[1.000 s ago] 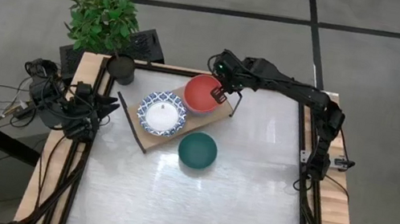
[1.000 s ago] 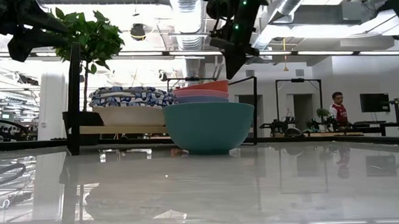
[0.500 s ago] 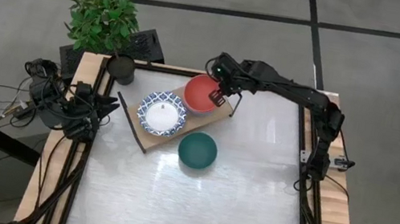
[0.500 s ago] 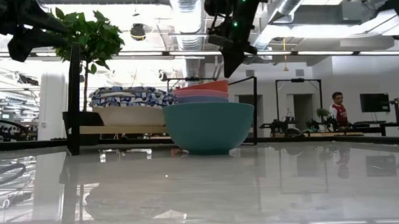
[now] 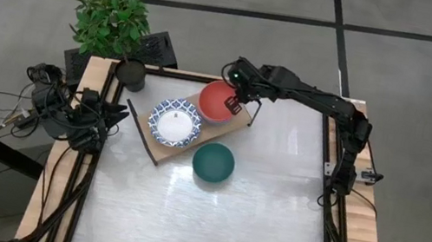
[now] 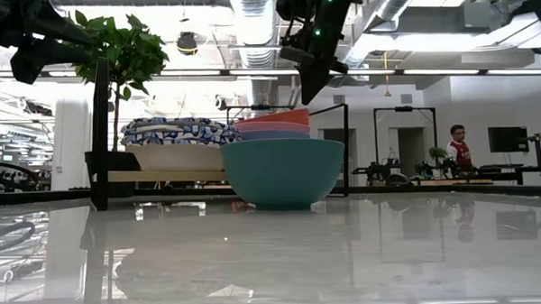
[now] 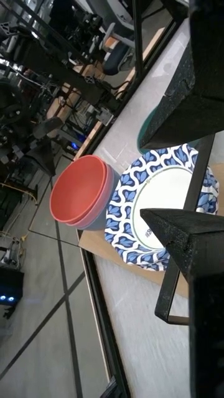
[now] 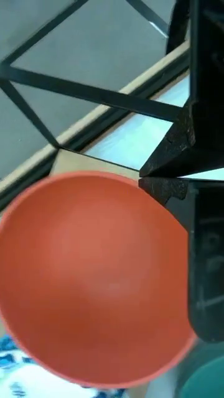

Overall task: Place and stack bowls onto a shelf
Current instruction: Stack the orange bowl on top of the pink bowl on the shelf, then stack the green bowl on top of the orange bowl on the shelf

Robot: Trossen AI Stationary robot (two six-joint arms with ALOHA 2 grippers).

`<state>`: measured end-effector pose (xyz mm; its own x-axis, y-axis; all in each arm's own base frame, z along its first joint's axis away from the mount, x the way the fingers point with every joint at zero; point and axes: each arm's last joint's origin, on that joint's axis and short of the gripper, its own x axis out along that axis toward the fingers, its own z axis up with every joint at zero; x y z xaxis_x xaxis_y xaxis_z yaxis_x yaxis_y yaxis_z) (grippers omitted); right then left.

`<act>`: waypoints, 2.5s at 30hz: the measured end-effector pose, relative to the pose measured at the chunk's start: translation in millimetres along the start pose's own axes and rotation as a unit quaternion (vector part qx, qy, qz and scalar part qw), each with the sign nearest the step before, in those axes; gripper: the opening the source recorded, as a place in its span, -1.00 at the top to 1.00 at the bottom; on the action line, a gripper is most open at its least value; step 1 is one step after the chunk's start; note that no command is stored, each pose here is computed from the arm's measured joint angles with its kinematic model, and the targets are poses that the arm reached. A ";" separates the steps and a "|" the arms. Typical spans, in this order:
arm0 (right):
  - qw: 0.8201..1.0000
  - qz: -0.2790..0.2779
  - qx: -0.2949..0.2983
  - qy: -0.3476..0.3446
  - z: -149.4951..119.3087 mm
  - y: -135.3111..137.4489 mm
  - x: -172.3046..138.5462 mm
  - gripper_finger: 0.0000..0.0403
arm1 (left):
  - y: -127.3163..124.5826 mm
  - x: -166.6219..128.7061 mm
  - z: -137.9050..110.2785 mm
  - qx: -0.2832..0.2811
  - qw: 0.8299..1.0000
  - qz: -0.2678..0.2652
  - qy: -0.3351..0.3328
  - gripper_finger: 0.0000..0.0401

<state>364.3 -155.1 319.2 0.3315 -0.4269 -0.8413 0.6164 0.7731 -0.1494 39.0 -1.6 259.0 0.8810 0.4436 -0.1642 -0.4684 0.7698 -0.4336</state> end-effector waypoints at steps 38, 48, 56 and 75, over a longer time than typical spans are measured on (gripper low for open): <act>0.988 0.149 -0.040 -0.022 -39.6 33.4 -85.6 0.58 | 0.8 -0.1 1.3 -0.008 1.000 0.015 -0.022 0.25; 0.988 0.143 -0.038 0.050 -75.1 70.3 -84.1 0.43 | 0.6 0.0 0.8 -0.008 1.000 0.010 -0.015 0.25; 0.987 0.156 -0.001 0.043 -110.6 106.0 -44.5 0.26 | 0.5 0.0 0.6 -0.007 1.000 0.007 -0.011 0.25; 0.983 0.160 0.084 0.032 -140.7 118.2 22.4 0.13 | 1.8 0.0 -0.5 -0.001 1.000 0.009 -0.007 0.25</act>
<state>344.0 -7.2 209.7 0.4851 -0.1395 -0.8632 0.5985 0.7727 0.2114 38.2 -0.5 257.8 0.8714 0.4639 -0.1596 -0.4842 0.7605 -0.4326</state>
